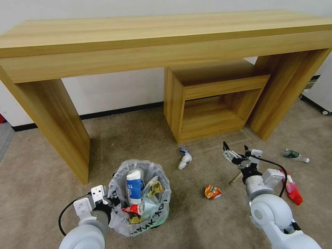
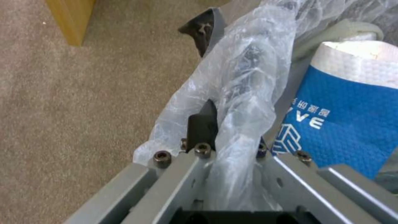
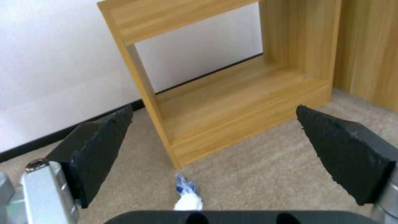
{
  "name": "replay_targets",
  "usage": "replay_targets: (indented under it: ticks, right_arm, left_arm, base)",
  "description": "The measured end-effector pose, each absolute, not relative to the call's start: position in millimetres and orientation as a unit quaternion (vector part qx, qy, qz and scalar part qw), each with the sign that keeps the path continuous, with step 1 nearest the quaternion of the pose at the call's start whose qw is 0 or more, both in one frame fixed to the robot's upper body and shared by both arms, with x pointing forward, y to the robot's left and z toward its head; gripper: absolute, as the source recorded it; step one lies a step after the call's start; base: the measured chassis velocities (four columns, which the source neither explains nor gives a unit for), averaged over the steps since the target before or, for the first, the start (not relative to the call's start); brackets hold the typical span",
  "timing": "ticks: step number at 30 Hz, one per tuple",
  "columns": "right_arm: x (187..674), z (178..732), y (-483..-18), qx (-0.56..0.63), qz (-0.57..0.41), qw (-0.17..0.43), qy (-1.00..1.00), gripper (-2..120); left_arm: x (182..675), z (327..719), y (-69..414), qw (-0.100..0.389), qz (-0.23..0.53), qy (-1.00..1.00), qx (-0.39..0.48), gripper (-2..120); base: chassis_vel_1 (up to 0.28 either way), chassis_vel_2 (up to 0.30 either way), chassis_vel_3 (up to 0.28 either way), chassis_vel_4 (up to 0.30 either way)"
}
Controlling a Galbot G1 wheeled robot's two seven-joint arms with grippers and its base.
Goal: Pick up the trash bin and place the garbage on the floor into it.
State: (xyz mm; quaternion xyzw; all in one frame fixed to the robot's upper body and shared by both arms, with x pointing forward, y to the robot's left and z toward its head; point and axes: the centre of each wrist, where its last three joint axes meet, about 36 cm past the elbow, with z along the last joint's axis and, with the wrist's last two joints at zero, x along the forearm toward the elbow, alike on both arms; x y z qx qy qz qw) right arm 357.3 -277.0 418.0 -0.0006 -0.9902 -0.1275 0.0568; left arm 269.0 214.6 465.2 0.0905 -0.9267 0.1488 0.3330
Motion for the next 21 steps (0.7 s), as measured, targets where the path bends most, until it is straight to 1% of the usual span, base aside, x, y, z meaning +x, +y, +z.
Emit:
replay_targets:
  ticks: [7, 10, 15, 21]
  right_arm:
    - [357, 409, -269, 0.007, -0.127, 0.062, -0.99, 100]
    - [358, 409, -268, 0.01, -0.126, 0.063, -0.99, 100]
    - [358, 406, -266, 0.014, -0.124, 0.067, -0.99, 100]
    - [360, 396, -267, 0.018, -0.106, 0.052, -0.993, 100]
  left_arm:
    - [269, 463, 215, 0.334, 0.148, -0.926, 0.093, 1]
    - [269, 461, 215, 0.336, 0.147, -0.926, 0.094, 1]
    - [270, 461, 214, 0.336, 0.146, -0.926, 0.094, 1]
    - [271, 459, 215, 0.336, 0.146, -0.925, 0.097, 1]
  base:
    - [0.0, 0.0, 0.0, 0.0]
    - [-0.073, 0.088, 0.067, -0.088]
    - [-0.164, 0.148, 0.157, -0.148]
    - [-0.147, 0.146, 0.144, -0.143]
